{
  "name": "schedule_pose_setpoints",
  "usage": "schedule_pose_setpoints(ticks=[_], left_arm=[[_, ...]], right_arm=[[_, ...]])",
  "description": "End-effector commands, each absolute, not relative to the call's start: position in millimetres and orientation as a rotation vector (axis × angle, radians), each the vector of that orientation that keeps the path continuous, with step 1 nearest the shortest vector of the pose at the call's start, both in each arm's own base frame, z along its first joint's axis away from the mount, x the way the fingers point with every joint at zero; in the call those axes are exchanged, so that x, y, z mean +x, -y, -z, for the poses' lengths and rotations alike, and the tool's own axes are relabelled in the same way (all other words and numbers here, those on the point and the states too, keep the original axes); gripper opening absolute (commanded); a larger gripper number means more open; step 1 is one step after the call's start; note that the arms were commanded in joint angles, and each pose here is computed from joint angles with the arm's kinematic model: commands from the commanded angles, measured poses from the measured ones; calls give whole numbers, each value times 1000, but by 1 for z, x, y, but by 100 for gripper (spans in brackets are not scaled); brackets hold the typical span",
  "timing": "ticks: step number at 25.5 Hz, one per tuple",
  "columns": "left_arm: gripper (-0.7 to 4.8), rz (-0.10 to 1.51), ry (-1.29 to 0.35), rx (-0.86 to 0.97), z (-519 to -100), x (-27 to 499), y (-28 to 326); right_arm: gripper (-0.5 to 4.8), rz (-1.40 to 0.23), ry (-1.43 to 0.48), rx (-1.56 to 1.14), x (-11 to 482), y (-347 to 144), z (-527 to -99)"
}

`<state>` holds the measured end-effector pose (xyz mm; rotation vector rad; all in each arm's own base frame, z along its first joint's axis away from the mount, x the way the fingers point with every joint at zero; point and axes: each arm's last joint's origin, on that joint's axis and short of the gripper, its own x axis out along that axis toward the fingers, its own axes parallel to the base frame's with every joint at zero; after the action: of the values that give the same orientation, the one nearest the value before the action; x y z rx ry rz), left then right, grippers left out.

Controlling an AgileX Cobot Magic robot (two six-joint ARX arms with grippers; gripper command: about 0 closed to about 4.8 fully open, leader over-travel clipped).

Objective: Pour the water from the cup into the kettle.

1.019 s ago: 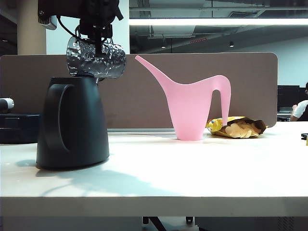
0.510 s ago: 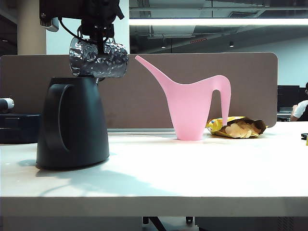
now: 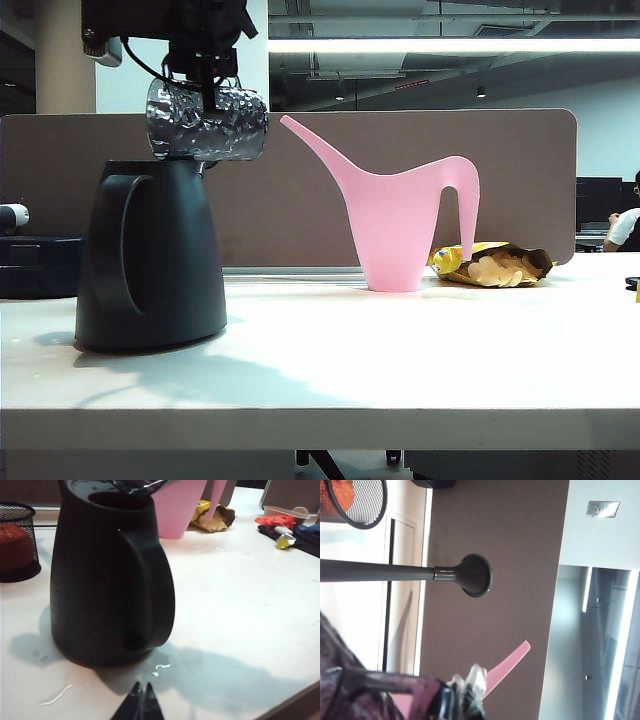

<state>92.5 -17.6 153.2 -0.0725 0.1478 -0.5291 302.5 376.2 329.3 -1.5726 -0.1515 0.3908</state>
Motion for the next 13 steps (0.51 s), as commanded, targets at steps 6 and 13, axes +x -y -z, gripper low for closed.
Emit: schedule_pose_setpoints(ticks=[6,13], left_arm=[[-5,533,-147,-74,-154,92,18],[-5,533,-148,-75,-154,92,18]], right_arm=[[-8,-336,178,-1471,296,-378,-343],[-7,-276,163,-1307,292,-362,-370]])
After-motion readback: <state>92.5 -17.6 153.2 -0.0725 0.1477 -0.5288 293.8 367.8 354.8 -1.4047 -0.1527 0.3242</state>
